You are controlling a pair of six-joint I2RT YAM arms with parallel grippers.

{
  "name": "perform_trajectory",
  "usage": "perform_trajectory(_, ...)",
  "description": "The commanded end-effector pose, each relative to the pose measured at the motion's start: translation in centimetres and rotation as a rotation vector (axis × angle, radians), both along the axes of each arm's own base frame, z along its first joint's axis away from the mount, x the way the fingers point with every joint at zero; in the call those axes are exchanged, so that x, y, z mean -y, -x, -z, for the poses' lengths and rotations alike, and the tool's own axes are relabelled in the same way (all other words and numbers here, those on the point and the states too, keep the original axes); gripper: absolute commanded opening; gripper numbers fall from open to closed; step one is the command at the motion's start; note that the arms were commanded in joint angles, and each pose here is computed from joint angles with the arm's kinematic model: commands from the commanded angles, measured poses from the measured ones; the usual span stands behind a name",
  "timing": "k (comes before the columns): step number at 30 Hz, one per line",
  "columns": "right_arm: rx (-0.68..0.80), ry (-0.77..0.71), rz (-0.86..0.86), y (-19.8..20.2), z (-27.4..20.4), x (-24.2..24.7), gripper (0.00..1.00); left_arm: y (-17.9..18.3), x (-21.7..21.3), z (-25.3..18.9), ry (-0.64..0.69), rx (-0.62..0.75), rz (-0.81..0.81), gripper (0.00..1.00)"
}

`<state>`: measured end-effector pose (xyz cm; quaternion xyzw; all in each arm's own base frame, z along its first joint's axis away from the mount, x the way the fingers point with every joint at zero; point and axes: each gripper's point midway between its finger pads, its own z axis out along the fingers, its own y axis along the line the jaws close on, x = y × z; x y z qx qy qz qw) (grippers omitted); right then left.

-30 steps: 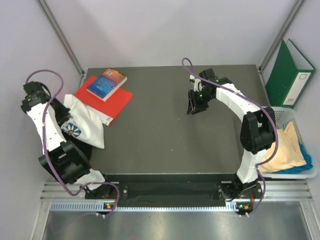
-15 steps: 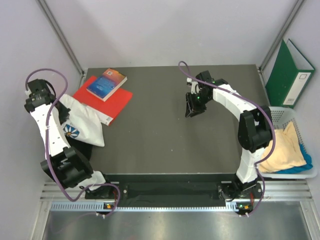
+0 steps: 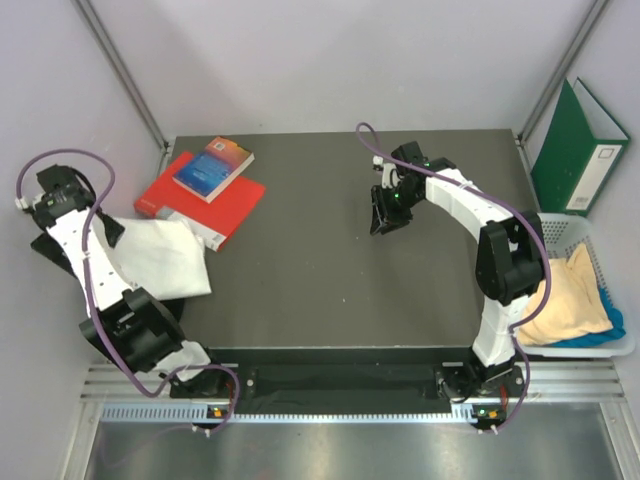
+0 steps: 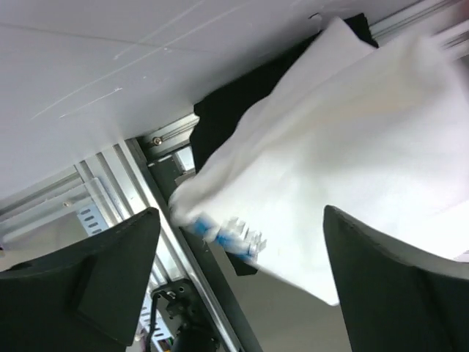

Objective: Fold and stack the t-shirts
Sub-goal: Put the neatly folded tshirt into the corner of the board with the left arm

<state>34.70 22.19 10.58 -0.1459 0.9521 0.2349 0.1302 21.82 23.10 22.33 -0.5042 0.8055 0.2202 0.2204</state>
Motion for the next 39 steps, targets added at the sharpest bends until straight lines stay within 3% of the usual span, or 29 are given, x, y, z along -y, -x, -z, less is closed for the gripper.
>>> perform_trajectory(1, 0.009, -0.009, -0.032, 0.4, 0.0, -0.6, 0.38, -1.3, 0.1, -3.9, -0.051, 0.169, 0.004, 0.99)
perform_trajectory(5, 0.004, -0.005, -0.034, 0.5, 0.3, -0.6, 0.38, -4.8, 4.5, -1.2, 0.145, 0.323, 0.216, 0.99)
perform_trajectory(6, 0.005, -0.006, -0.033, 0.4, 0.4, -0.7, 0.38, -6.3, 7.5, -1.3, 0.259, 0.421, 0.323, 0.99)
perform_trajectory(9, -0.002, -0.004, -0.035, 0.4, 0.7, -0.8, 0.38, -7.3, 12.5, 1.9, 0.424, 0.477, 0.446, 0.99)
perform_trajectory(13, -0.010, -0.007, -0.028, 0.3, 0.9, -1.0, 0.38, -6.0, 17.4, 4.6, 0.508, 0.474, 0.482, 0.99)
perform_trajectory(17, -0.011, -0.023, -0.027, 0.3, 1.0, -1.6, 0.38, -3.1, 19.7, 7.6, 0.576, 0.439, 0.455, 0.99)
perform_trajectory(20, -0.024, -0.027, -0.035, 0.6, 1.4, -2.1, 0.38, -1.4, 20.7, 9.5, 0.609, 0.391, 0.452, 0.91)
perform_trajectory(21, -0.028, -0.026, -0.037, 0.7, 1.5, -2.1, 0.38, -1.3, 20.9, 9.9, 0.616, 0.390, 0.455, 0.81)
perform_trajectory(23, -0.028, -0.029, -0.044, 0.9, 1.5, -2.4, 0.38, -2.3, 21.7, 9.4, 0.663, 0.441, 0.504, 0.78)
perform_trajectory(25, -0.034, -0.028, -0.049, 1.1, 1.7, -2.4, 0.38, -2.8, 22.0, 10.1, 0.716, 0.424, 0.489, 0.55)
perform_trajectory(27, -0.038, -0.031, -0.054, 1.3, 1.7, -2.6, 0.38, -3.3, 22.1, 10.9, 0.757, 0.396, 0.476, 0.10)
perform_trajectory(28, -0.038, -0.029, -0.056, 1.3, 1.8, -2.6, 0.38, -3.6, 21.7, 10.7, 0.751, 0.388, 0.459, 0.00)
perform_trajectory(34, -0.031, -0.026, -0.057, 1.6, 1.6, -2.3, 0.38, -4.1, 17.7, 11.0, 0.639, 0.322, 0.239, 0.00)
perform_trajectory(39, -0.040, -0.022, -0.055, 2.1, 2.0, -2.1, 0.38, -1.2, 14.0, 12.4, 0.593, 0.227, 0.004, 0.00)
